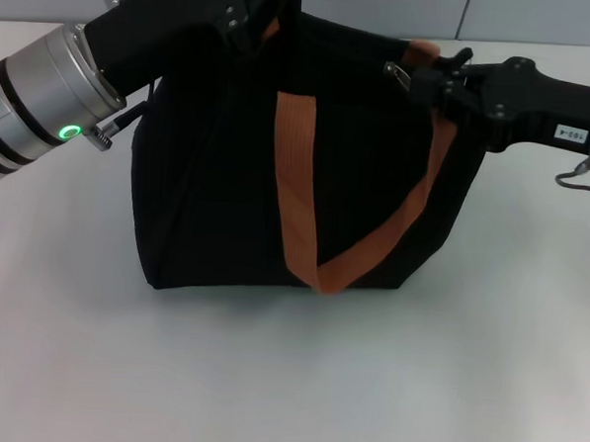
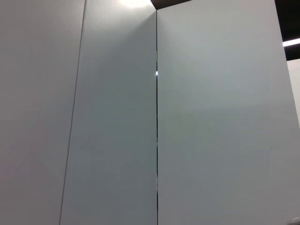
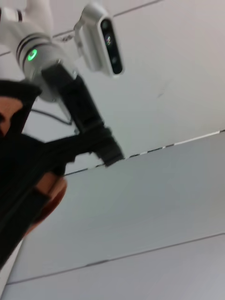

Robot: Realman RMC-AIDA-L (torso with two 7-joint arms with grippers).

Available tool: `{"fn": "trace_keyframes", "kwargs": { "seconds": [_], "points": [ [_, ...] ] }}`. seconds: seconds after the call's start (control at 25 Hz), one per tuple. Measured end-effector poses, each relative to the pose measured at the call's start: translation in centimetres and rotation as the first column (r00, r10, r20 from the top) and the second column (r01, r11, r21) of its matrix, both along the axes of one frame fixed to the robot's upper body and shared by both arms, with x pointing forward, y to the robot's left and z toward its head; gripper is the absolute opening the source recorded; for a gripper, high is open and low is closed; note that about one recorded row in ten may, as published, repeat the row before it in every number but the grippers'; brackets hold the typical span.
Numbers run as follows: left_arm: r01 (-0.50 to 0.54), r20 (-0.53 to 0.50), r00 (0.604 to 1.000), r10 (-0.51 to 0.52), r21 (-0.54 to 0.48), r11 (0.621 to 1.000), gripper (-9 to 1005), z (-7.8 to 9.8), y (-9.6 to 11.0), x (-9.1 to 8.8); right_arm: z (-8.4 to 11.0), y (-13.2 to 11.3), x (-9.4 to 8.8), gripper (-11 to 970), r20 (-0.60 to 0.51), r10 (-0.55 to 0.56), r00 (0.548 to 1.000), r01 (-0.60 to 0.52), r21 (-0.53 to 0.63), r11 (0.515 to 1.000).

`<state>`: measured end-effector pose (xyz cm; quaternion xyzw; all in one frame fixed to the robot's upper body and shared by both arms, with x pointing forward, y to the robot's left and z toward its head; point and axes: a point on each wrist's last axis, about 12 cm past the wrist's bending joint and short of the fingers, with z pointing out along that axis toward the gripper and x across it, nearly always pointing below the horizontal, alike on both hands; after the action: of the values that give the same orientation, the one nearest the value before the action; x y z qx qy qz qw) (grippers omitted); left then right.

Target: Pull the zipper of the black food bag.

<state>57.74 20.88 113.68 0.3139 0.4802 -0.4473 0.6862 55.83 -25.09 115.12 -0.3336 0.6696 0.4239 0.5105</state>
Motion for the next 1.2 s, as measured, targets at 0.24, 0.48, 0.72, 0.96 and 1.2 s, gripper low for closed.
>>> {"fn": "trace_keyframes", "kwargs": {
  "seconds": [0.24,0.48,0.72,0.96,1.2],
  "points": [
    [-0.002,0.000,1.000,0.002,-0.001,1.000,26,0.0,0.0,0.0,0.5,-0.3,-0.3,-1,0.021,0.008,1.000,-0.009,0.007,1.000],
    [-0.001,-0.001,1.000,0.001,-0.001,1.000,26,0.0,0.0,0.0,0.8,-1.2,-0.8,-1,0.040,-0.022,0.999,0.022,0.012,1.000],
    [-0.001,-0.003,1.000,0.001,-0.002,1.000,27,0.0,0.0,0.0,0.9,-2.0,-1.0,5,0.042,-0.045,0.998,0.044,0.024,0.999],
    [0.002,-0.003,1.000,-0.002,-0.001,1.000,27,0.1,0.0,0.1,0.6,-1.8,-0.9,43,0.022,-0.034,0.999,0.034,0.023,0.999],
    [0.006,-0.003,1.000,-0.006,-0.001,1.000,27,0.1,-0.1,0.1,-0.6,-0.7,0.0,81,-0.054,-0.003,0.999,0.003,0.003,1.000]
  ]
}}
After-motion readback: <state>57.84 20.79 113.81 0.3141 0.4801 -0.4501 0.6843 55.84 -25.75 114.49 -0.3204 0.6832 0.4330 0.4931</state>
